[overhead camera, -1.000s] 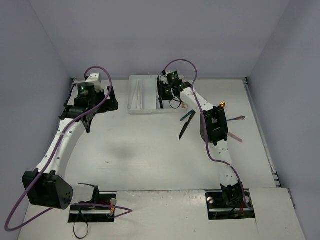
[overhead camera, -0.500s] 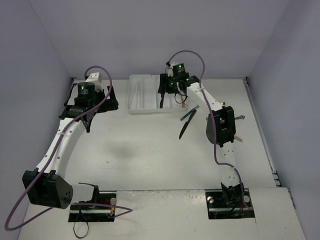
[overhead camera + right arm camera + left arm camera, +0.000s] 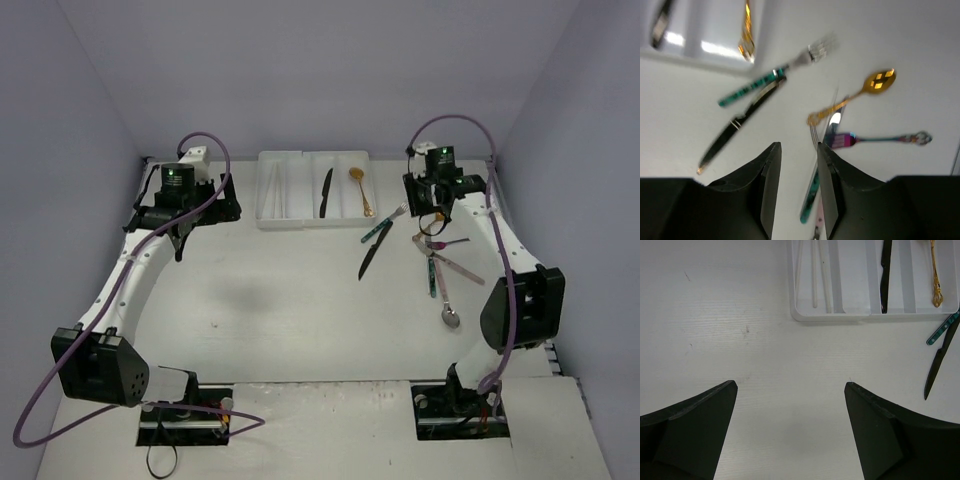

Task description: Sort the eating utensils into containers

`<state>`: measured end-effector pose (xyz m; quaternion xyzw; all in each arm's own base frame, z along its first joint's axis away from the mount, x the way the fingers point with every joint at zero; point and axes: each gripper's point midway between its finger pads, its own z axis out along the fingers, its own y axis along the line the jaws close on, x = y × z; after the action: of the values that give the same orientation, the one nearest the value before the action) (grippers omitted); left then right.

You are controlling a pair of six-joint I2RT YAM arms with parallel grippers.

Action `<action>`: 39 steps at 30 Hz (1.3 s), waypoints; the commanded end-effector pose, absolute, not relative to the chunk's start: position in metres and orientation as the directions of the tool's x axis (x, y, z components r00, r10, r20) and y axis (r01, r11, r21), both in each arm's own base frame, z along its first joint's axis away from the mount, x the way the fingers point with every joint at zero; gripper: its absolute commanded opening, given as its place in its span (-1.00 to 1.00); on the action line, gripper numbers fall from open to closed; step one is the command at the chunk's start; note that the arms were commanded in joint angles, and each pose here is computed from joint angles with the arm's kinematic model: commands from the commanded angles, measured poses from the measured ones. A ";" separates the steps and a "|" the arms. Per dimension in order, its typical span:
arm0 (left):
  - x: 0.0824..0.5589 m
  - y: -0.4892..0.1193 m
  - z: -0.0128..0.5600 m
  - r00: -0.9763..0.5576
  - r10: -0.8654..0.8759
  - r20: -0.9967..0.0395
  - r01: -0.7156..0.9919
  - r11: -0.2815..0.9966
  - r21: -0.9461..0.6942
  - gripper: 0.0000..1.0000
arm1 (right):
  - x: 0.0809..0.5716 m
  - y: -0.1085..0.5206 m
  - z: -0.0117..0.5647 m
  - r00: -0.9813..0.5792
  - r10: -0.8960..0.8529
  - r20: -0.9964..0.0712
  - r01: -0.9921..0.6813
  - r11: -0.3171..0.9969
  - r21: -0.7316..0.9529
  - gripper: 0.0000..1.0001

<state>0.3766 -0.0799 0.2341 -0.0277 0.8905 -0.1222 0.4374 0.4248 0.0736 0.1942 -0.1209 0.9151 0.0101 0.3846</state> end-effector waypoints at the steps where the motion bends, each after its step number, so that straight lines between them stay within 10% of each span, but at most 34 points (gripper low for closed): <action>1: 0.389 -0.084 0.262 -0.544 -0.177 -0.820 0.094 0.958 -0.270 0.76 | 0.386 0.035 0.130 -0.802 -0.361 -0.475 -0.308 0.932 -0.189 -0.37; 17: 0.387 -0.092 0.254 -0.565 -0.185 -0.805 0.119 0.946 -0.301 0.76 | 0.327 -0.087 0.083 -0.670 -0.742 -0.018 -0.731 0.664 -0.160 -0.06; 39: 0.389 -0.089 0.245 -0.577 -0.172 -0.798 0.107 0.953 -0.283 0.76 | 0.329 -0.069 0.009 -0.612 -0.791 -0.017 -0.788 0.608 0.098 -0.28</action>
<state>0.3772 -0.0907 0.2255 -0.0179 0.8932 -0.1484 0.4241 0.3330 -0.0792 0.0069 -0.4314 0.9019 0.0106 -0.0174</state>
